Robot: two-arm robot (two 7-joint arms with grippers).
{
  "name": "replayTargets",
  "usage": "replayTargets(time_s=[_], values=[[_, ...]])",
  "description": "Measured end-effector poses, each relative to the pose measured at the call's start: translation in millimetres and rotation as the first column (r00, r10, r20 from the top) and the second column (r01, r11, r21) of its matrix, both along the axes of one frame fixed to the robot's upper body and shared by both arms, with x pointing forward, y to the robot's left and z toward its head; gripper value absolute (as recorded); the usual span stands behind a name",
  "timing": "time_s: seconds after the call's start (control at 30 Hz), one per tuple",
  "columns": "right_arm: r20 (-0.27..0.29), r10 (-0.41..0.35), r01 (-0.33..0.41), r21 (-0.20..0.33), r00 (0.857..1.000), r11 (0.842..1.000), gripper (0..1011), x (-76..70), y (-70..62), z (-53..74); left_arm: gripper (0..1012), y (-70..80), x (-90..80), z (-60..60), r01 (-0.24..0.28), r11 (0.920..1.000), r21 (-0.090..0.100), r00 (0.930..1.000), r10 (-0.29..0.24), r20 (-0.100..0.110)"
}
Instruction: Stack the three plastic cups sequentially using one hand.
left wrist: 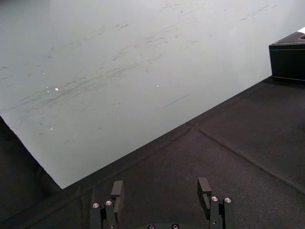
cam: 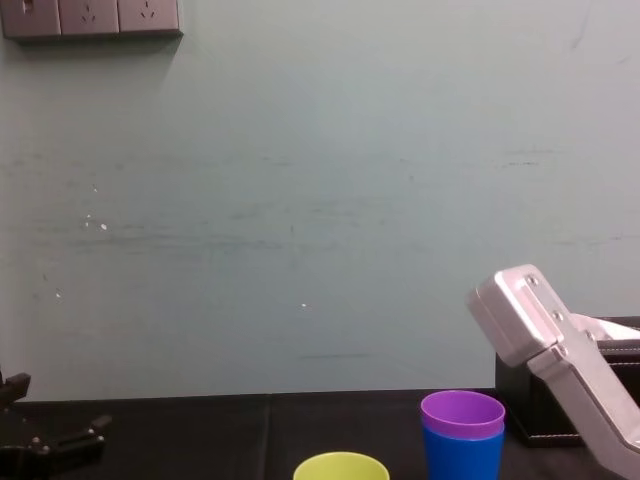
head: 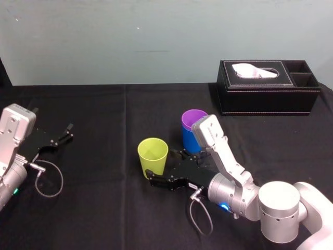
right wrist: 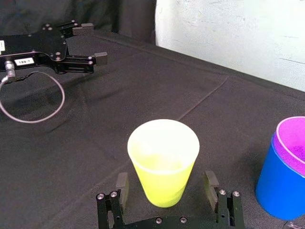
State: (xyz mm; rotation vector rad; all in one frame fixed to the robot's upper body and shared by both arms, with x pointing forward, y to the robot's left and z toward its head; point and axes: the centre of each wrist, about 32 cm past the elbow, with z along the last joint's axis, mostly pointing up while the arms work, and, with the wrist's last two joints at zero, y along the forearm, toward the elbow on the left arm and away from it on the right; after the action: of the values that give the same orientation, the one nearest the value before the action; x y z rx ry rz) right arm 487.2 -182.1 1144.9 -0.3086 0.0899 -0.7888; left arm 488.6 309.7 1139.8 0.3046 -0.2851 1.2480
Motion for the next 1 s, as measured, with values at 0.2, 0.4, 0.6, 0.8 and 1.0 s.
replayTargets(time_s=[0.2, 0.4, 0.6, 0.8, 1.0], values=[[-0.004, -0.005, 0.005, 0.002, 1.000, 1.000, 1000, 1.9, 1.1, -0.8, 1010, 0.0, 0.0, 0.0, 0.000, 1.0000, 0.000, 1.0000, 0.000, 0.000], [0.001, -0.003, 0.003, -0.003, 1.000, 1.000, 1000, 4.7, 3.9, -0.7, 1010, 0.0, 0.0, 0.0, 0.000, 1.0000, 0.000, 1.0000, 0.000, 0.000], [0.008, -0.004, 0.004, -0.005, 1.000, 1.000, 1000, 8.5, 7.4, 0.3, 1010, 0.0, 0.0, 0.0, 0.000, 1.0000, 0.000, 1.0000, 0.000, 0.000], [0.009, -0.005, 0.005, -0.009, 1.000, 1.000, 1000, 12.0, 10.0, 0.1, 1010, 0.0, 0.0, 0.0, 0.000, 1.0000, 0.000, 1.0000, 0.000, 0.000], [0.008, -0.005, 0.005, -0.011, 1.000, 1.000, 1000, 12.3, 10.1, -0.1, 1010, 0.0, 0.0, 0.0, 0.000, 1.0000, 0.000, 1.0000, 0.000, 0.000]])
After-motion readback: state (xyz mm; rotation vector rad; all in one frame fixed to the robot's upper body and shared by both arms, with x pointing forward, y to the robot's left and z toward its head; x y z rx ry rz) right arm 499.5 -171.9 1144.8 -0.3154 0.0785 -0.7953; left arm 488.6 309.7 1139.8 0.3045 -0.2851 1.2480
